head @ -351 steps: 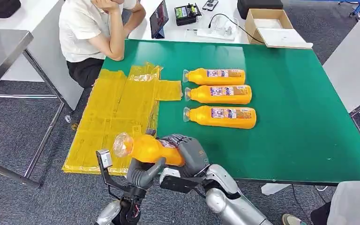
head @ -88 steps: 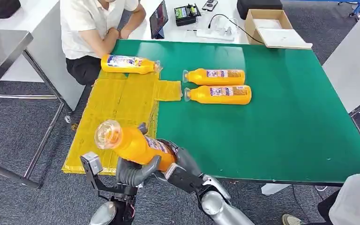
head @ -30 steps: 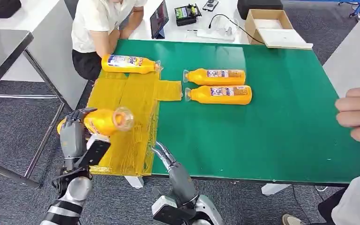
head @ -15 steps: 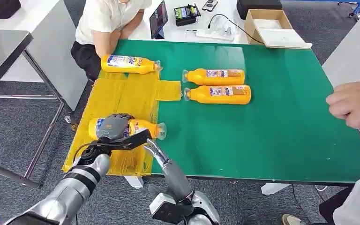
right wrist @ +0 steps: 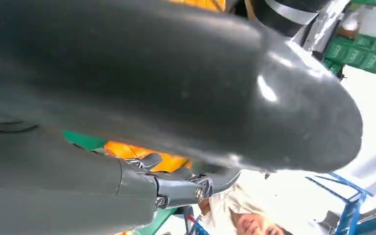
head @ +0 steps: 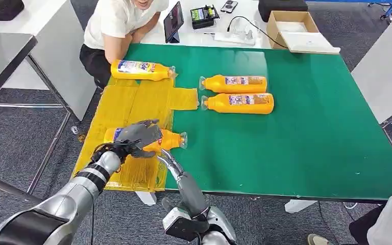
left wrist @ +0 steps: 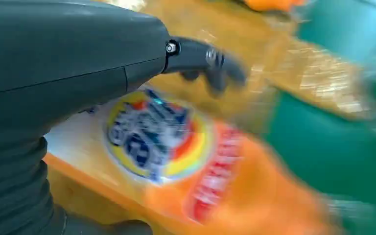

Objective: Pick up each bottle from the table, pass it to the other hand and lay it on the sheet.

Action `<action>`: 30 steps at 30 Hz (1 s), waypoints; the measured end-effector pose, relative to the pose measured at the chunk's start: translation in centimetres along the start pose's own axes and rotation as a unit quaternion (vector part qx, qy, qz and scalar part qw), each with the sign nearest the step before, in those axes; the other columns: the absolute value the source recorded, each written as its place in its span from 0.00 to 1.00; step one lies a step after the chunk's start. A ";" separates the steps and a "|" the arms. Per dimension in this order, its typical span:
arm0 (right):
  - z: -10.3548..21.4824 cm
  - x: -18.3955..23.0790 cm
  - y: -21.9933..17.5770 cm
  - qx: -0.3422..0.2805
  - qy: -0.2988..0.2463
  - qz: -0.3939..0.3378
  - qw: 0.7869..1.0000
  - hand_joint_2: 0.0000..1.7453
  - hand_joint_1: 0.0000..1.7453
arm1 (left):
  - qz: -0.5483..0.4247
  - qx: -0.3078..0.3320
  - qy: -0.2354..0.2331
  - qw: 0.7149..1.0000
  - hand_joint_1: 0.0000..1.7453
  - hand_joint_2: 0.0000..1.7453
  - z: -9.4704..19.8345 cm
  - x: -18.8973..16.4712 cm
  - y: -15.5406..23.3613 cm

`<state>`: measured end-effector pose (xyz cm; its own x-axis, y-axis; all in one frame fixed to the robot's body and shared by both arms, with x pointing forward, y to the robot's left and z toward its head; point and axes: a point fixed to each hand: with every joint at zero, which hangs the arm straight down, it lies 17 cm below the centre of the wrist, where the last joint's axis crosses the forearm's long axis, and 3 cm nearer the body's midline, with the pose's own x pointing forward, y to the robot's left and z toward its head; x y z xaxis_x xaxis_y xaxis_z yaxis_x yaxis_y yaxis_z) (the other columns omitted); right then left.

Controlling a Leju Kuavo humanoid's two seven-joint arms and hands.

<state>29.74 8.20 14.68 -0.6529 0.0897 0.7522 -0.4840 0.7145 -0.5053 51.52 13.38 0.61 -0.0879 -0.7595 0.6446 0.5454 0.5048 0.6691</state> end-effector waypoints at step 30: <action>6.0 -4.2 -8.1 -0.135 0.077 0.113 0.981 1.00 0.00 | 0.545 0.222 -0.298 0.752 0.00 1.00 15.6 9.8 5.7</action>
<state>32.89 -2.12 13.07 -0.6202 0.3565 0.6987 -0.1508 0.8199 -0.5522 40.76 15.28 16.53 -0.2201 0.4571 0.8617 0.2449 0.8810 -0.4048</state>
